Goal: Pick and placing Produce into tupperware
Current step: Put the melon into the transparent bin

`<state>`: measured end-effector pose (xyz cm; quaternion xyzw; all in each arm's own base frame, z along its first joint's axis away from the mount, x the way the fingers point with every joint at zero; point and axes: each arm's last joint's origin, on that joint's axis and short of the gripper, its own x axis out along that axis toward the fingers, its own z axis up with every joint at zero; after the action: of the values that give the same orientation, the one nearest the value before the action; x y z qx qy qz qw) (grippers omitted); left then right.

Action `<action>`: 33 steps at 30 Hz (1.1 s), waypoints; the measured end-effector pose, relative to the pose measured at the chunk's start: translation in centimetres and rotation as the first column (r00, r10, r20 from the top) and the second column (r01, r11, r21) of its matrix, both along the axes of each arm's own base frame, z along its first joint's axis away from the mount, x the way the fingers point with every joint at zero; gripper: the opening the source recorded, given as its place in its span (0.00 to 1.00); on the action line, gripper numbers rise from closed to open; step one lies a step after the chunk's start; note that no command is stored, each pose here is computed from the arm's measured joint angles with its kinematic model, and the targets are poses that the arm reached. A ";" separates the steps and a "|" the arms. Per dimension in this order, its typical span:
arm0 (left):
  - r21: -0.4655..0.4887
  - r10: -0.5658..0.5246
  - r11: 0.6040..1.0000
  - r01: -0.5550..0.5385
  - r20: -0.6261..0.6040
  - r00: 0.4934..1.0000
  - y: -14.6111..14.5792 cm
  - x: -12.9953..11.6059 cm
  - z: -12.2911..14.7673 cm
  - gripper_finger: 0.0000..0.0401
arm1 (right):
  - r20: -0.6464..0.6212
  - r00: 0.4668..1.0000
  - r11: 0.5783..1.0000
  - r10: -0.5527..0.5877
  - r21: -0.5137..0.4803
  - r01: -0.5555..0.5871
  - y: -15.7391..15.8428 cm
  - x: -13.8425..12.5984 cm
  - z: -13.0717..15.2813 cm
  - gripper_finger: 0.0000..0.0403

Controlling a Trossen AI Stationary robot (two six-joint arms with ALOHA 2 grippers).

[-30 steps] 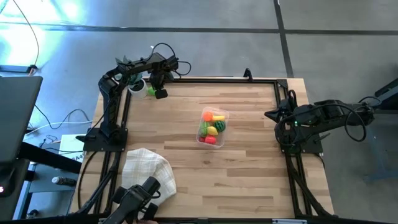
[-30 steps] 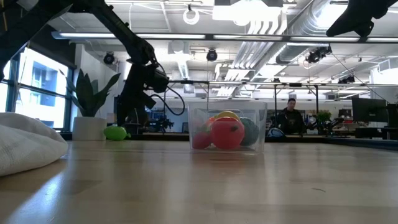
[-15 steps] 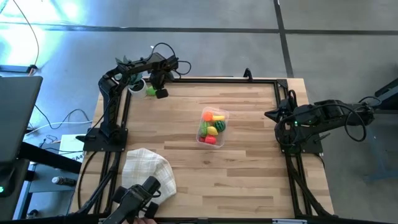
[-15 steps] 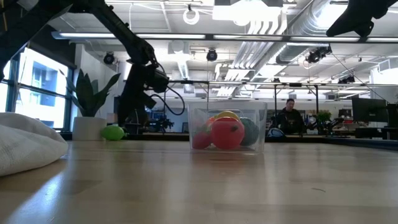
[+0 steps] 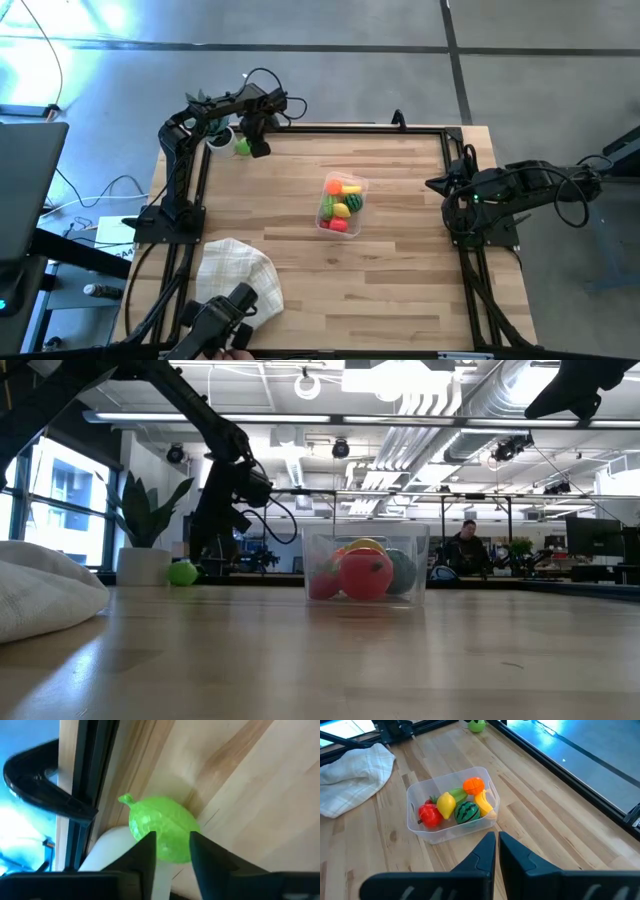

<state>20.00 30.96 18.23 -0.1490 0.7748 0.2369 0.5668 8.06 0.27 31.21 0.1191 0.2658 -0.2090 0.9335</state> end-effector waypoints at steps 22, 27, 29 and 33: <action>0.059 0.308 0.950 -0.306 -0.039 0.950 -0.6 -0.4 0.2 0.39 | -0.001 1.000 1.000 0.001 -0.002 -0.001 0.0 0.0 0.0 0.03; 0.085 0.394 0.916 -0.391 -0.015 0.919 -0.6 -0.4 0.1 0.39 | -0.001 1.000 1.000 0.001 -0.002 -0.001 0.0 0.0 0.0 0.03; 0.093 0.418 0.905 -0.415 -0.014 0.908 -0.6 -0.4 0.1 0.39 | -0.001 1.000 1.000 0.000 -0.001 0.000 0.0 0.0 0.0 0.03; 0.105 0.479 0.873 -0.476 -0.006 0.878 -0.6 -0.4 0.1 0.39 | -0.001 1.000 1.000 0.001 -0.002 -0.001 0.0 0.0 0.0 0.03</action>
<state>19.61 30.32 18.37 -0.3030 0.7102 0.4104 0.4851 8.06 0.26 31.20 0.1179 0.2662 -0.2088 0.9336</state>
